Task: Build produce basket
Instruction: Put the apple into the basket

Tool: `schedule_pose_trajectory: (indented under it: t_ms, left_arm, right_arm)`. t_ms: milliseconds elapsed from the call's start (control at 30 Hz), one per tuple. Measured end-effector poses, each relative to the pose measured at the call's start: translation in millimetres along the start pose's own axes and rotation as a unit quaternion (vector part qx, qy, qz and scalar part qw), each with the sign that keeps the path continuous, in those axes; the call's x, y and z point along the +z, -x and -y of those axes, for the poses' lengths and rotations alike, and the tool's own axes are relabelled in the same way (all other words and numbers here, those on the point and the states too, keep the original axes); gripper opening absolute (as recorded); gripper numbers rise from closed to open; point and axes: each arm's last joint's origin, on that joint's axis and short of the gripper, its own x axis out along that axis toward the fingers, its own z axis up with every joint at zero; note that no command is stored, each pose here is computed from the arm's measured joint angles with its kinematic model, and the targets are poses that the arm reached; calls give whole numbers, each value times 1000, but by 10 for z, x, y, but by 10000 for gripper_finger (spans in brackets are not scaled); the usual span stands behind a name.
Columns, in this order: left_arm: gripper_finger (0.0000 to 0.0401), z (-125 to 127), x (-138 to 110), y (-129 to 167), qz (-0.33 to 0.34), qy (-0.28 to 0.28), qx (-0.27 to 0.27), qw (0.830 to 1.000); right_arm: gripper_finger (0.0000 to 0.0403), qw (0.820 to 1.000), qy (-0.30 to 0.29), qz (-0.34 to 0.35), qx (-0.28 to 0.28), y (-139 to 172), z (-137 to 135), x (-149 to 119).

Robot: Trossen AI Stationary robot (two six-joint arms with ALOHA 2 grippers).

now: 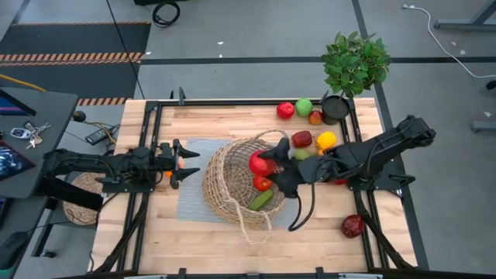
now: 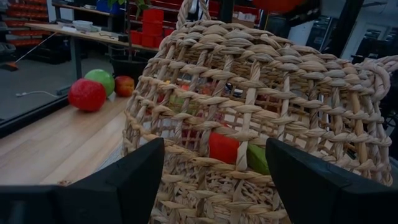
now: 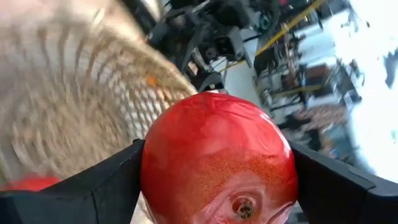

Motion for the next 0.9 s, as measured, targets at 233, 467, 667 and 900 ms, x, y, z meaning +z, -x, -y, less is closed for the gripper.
schedule_pose_trajectory:
  t_ms: [233, 467, 667, 900]
  left_arm:
    - [286, 0, -1, 0, 0, 0, 0, 1000]
    - [286, 0, -1, 0, 0, 0, 0, 1000]
    - [286, 0, -1, 0, 0, 0, 0, 1000]
    - [286, 0, -1, 0, 0, 0, 0, 1000]
  right_arm:
    - [360, 990, 140, -19, -8, -46, -26, 0]
    - [360, 978, 205, -28, -5, -49, -34, -11]
    - [360, 978, 206, -31, -3, -48, -39, -16]
    - [360, 986, 164, -21, 4, -47, -47, -13]
